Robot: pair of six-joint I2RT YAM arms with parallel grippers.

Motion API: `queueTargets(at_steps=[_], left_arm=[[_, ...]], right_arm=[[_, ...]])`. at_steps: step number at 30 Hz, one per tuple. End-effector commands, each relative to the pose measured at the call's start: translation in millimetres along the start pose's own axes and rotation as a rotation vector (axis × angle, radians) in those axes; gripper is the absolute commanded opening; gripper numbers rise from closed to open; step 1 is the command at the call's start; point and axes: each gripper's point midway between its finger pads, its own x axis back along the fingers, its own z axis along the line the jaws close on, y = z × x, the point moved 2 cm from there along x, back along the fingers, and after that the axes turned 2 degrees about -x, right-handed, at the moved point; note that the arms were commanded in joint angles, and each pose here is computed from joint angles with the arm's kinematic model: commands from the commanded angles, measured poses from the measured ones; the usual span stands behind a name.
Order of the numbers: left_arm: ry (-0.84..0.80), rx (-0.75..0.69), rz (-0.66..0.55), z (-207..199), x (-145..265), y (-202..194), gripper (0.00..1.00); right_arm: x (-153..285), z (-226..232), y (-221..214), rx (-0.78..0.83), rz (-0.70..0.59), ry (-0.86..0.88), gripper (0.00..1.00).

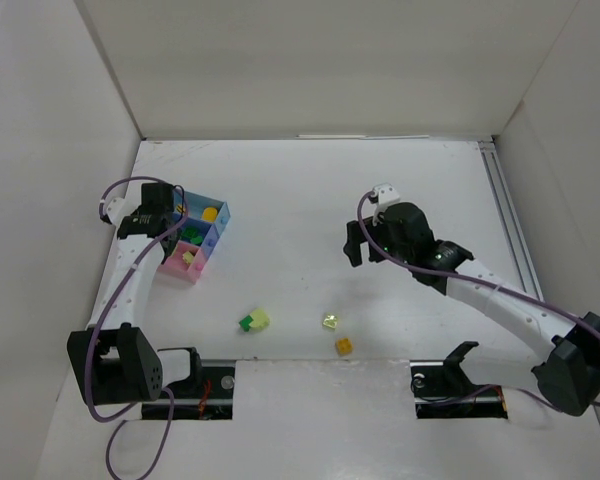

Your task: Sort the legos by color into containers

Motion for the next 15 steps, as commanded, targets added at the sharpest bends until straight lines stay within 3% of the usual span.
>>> queueTargets(at_steps=[1,10,15], left_arm=[[-0.010,0.023,-0.023,-2.0,3.5,7.9,0.33],[0.043,0.029,-0.031,8.0,-2.0,7.2,0.35],[0.013,0.048,-0.050,-6.6,-12.0,10.8,0.36]], right_arm=[[9.8,0.1,18.7,-0.016,-0.075,0.001,1.00],[8.6,-3.9,15.5,-0.020,-0.068,-0.009,1.00],[8.4,-6.9,16.4,-0.025,-0.070,-0.017,1.00]])
